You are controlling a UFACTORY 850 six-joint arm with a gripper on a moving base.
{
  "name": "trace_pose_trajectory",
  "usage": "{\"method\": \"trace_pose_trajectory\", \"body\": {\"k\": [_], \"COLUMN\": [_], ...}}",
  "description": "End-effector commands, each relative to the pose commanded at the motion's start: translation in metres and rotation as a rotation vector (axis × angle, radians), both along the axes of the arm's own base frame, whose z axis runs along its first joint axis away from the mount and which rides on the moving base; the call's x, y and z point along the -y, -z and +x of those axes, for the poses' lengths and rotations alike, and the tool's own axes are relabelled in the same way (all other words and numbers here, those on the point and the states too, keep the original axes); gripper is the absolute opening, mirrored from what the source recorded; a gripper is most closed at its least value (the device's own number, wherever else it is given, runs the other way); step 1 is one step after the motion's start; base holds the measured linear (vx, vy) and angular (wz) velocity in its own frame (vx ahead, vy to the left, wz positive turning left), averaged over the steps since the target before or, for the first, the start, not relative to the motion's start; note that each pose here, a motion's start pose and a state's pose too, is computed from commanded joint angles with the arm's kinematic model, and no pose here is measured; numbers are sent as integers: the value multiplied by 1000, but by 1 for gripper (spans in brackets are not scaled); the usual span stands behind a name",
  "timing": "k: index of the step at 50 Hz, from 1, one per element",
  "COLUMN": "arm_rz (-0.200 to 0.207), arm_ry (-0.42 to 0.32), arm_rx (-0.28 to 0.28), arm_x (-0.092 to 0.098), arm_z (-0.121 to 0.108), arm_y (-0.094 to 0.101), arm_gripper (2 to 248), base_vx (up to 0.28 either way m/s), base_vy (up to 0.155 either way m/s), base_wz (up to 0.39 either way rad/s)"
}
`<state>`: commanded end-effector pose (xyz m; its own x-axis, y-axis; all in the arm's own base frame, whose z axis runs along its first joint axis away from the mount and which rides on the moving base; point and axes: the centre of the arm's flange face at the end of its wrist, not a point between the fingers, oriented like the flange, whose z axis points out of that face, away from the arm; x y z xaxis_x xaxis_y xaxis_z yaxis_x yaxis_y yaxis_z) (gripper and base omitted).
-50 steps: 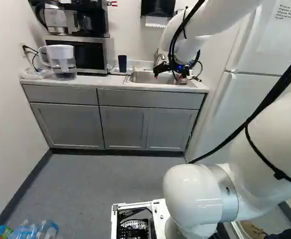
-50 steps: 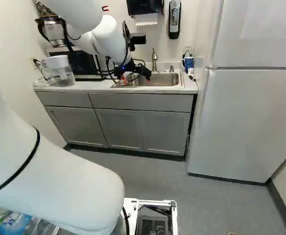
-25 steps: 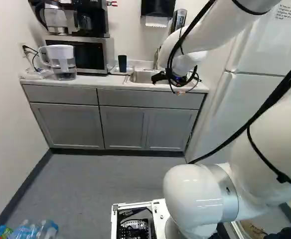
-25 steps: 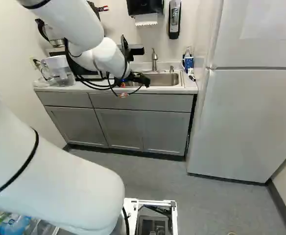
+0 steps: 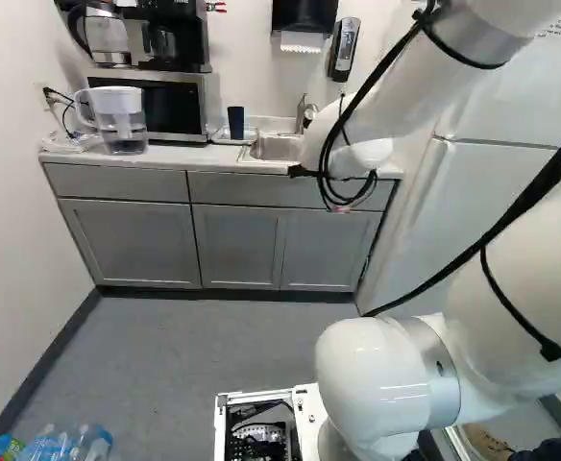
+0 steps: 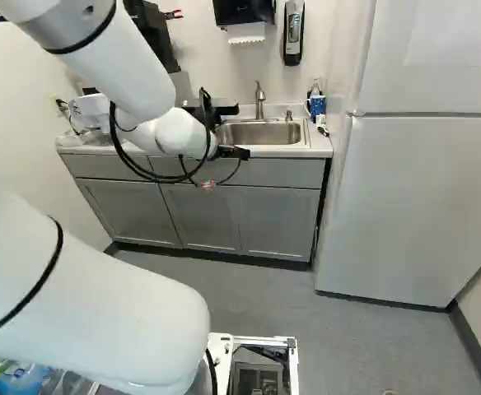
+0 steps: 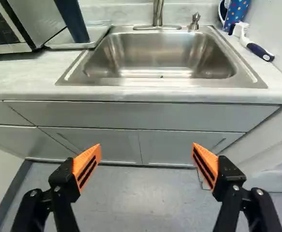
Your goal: Rinse the cup and place it in the tray
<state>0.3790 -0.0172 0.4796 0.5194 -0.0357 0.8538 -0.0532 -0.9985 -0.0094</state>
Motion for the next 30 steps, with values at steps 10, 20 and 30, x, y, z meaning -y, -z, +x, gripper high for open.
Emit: {"method": "trace_pose_trajectory", "body": {"k": [10, 20, 30], "arm_rz": [-4, -7, -10], "arm_ry": [-9, -18, -26], "arm_rx": [40, 76, 108], "arm_x": [-4, -7, -10], "arm_z": [-16, -32, -48], "arm_y": [24, 45, 62], "arm_gripper": [247, 247, 247], "base_vx": [0, 0, 0], "base_vy": [0, 0, 0], "base_wz": [0, 0, 0]}}
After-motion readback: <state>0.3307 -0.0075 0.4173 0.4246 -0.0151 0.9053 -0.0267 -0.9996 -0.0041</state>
